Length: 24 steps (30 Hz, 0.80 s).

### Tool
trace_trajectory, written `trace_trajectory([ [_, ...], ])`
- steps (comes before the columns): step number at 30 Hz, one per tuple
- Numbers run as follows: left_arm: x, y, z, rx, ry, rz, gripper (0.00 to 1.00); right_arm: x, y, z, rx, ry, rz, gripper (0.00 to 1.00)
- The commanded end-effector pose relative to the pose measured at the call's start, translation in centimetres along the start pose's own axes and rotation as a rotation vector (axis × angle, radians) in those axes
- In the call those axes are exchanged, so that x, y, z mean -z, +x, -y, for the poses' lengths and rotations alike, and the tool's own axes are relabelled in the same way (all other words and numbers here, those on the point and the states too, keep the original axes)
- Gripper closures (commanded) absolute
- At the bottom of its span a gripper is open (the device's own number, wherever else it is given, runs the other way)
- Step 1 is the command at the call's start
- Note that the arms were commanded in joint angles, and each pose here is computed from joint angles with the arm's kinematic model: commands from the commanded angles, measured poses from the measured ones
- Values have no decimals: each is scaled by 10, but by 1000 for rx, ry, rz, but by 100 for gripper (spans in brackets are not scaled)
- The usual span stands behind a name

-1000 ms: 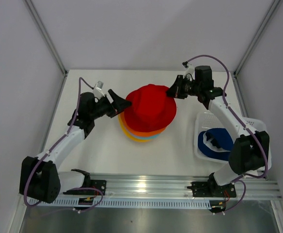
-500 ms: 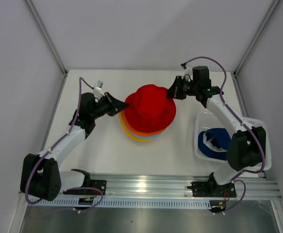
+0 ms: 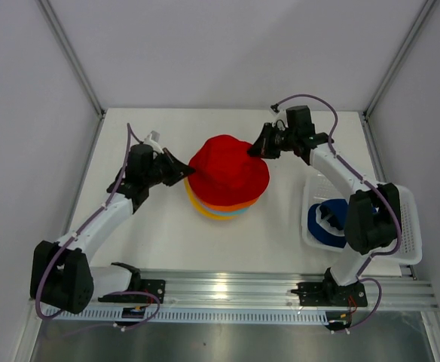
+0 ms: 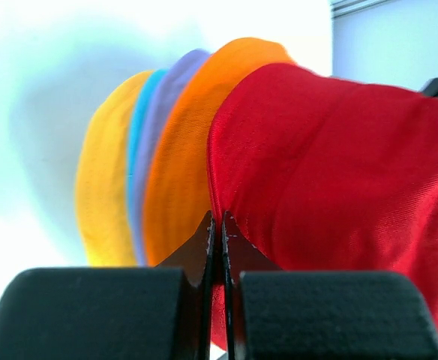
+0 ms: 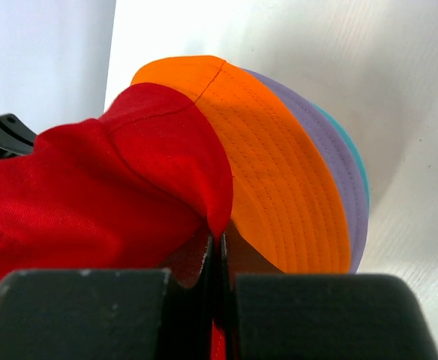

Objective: Stack the hats

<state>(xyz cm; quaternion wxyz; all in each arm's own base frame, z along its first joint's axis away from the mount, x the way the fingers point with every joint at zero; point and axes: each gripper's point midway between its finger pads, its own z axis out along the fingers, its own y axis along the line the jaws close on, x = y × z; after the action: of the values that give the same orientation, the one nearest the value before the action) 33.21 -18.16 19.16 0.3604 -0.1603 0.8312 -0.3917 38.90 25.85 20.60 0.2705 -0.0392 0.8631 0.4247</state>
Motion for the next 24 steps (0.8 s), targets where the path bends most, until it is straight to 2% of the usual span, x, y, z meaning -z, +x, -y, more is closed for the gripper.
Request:
trace_trajectory([
  [1, -1, 28, -52, -34, -186, -43, 99, -11, 0, 25, -35, 90, -2, 98],
  [5, 6, 40, -69, -69, -220, -50, 99, -10, 6, 35, -51, 118, 1, 98],
  [8, 11, 45, -65, -103, -166, -43, 99, -6, 9, 36, -70, 98, -7, 90],
  [12, 20, 37, -46, -129, -97, -1, 99, 10, -2, 25, -92, 77, 26, 66],
  [13, 23, 38, -43, -126, -90, 0, 99, 16, -7, 21, -94, 72, 39, 57],
  [16, 33, 44, -33, -105, -76, 27, 99, 38, -14, 5, -95, 58, 81, 41],
  [19, 41, 53, -28, -78, -61, 68, 99, 59, -13, -6, -117, 56, 144, 34],
  [20, 42, 58, -32, -55, -68, 69, 99, 58, -1, 1, -148, 61, 135, 33],
  [22, 44, 63, -33, -47, -74, 85, 99, 65, 0, -11, -149, 2, 189, 34],
  [24, 45, 68, -34, -46, -86, 80, 99, 57, 19, -9, -216, -42, 186, 35],
])
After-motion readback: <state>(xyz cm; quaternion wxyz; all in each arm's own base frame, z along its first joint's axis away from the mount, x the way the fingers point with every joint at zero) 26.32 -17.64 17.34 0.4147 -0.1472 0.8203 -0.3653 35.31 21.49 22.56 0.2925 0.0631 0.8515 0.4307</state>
